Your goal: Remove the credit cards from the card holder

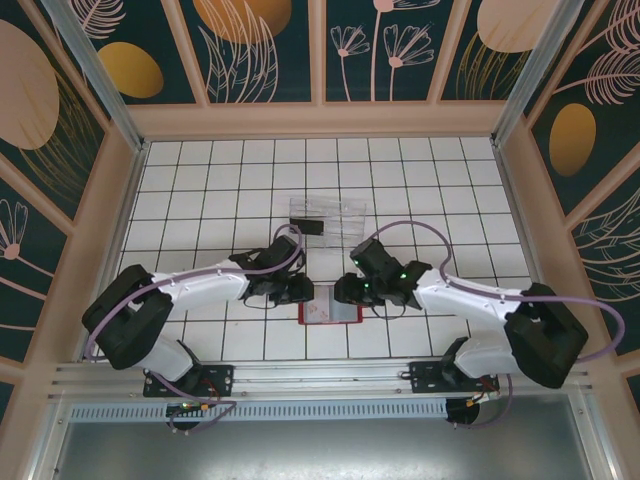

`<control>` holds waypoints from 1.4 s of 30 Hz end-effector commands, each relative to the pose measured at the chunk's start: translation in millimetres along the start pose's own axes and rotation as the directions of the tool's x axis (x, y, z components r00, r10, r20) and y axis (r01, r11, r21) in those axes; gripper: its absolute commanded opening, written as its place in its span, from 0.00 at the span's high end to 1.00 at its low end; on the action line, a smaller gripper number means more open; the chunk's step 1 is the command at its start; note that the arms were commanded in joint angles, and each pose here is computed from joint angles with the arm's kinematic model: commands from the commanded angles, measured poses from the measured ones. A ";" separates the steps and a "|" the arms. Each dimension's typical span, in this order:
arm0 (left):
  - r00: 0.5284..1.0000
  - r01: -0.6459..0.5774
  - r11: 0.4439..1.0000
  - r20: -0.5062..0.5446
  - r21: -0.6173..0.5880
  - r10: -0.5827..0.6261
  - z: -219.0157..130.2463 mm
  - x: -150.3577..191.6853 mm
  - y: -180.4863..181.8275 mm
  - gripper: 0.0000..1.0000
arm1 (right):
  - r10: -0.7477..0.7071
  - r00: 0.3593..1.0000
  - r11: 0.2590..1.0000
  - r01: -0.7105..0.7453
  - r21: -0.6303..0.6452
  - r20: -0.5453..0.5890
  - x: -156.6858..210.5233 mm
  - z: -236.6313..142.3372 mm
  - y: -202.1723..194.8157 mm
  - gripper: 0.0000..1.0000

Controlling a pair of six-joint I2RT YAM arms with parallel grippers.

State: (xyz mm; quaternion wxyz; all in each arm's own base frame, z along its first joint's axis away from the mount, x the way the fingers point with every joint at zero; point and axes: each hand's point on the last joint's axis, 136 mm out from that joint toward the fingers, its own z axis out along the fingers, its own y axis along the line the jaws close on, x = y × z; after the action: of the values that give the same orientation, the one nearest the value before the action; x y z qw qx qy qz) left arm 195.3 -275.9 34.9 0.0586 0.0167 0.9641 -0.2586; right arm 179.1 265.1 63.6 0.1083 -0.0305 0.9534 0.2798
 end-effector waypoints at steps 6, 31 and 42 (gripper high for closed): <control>1.000 0.009 0.998 -0.020 -0.063 -0.010 11.6 8.8 9.2 0.76 | 0.010 1.000 0.996 -0.010 -0.088 0.001 -10.8 17.8 22.6 0.64; 0.998 0.028 0.997 -0.062 -0.078 -0.032 27.5 23.2 26.7 0.88 | 0.078 0.993 0.980 -0.092 -0.175 -0.083 17.9 39.3 1.5 0.76; 0.997 0.034 0.997 -0.067 -0.072 -0.039 27.9 25.1 27.1 0.89 | 0.091 0.991 0.981 -0.107 -0.164 -0.098 22.1 40.8 -3.4 0.81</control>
State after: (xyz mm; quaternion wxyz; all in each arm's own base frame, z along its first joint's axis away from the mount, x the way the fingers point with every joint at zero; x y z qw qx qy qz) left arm 192.0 -284.6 20.4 0.0579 0.0182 0.9625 -0.2642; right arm 168.4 285.2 25.7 0.0565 -0.0075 0.9300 0.3630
